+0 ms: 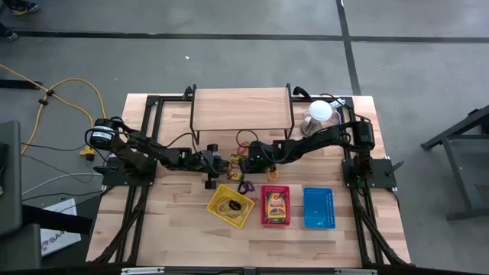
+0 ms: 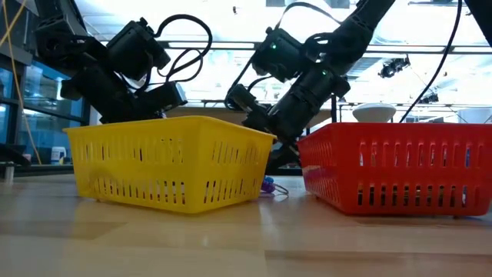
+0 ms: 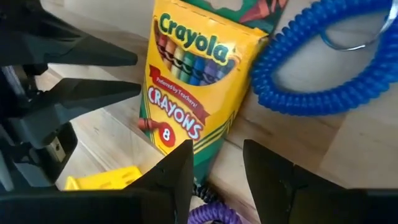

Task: Pick & Place Office Desk Supplies
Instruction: Put the crayon box into the red bin

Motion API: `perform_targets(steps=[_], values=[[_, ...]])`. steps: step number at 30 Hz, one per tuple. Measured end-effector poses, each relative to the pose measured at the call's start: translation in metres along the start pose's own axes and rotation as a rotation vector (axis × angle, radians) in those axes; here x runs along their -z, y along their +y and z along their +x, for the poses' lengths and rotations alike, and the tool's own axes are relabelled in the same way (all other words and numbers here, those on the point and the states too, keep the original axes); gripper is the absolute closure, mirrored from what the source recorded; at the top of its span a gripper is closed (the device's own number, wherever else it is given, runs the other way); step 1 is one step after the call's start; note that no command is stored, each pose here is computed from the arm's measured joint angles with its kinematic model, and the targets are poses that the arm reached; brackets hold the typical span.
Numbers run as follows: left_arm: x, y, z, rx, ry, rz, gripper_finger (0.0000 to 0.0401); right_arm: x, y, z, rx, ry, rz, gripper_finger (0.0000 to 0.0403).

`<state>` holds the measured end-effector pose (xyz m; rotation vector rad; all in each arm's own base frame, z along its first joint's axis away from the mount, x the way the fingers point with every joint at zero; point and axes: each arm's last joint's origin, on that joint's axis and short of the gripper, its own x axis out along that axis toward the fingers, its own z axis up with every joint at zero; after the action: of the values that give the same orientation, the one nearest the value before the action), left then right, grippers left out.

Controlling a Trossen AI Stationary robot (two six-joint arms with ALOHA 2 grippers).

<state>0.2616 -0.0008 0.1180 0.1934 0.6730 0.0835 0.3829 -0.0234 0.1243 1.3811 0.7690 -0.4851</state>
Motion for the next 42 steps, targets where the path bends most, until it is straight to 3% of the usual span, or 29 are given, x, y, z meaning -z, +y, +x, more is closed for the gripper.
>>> perform_targets(steps=[10,16,26,42], values=[[0.005,-0.002,0.006,0.026,0.026,-0.074,0.0302,-0.001,-0.005,0.017,-0.043,0.048,0.046,0.0275],[0.006,-0.001,0.007,0.025,0.032,-0.087,0.0302,-0.001,-0.005,0.017,-0.039,0.033,0.023,0.0275],[0.007,0.010,0.009,0.119,0.011,-0.127,0.0302,-0.003,-0.006,0.017,-0.044,0.019,0.020,0.0275],[0.009,0.011,0.009,0.133,0.035,-0.132,0.0302,-0.004,0.002,0.013,-0.115,0.003,-0.046,0.0274]])
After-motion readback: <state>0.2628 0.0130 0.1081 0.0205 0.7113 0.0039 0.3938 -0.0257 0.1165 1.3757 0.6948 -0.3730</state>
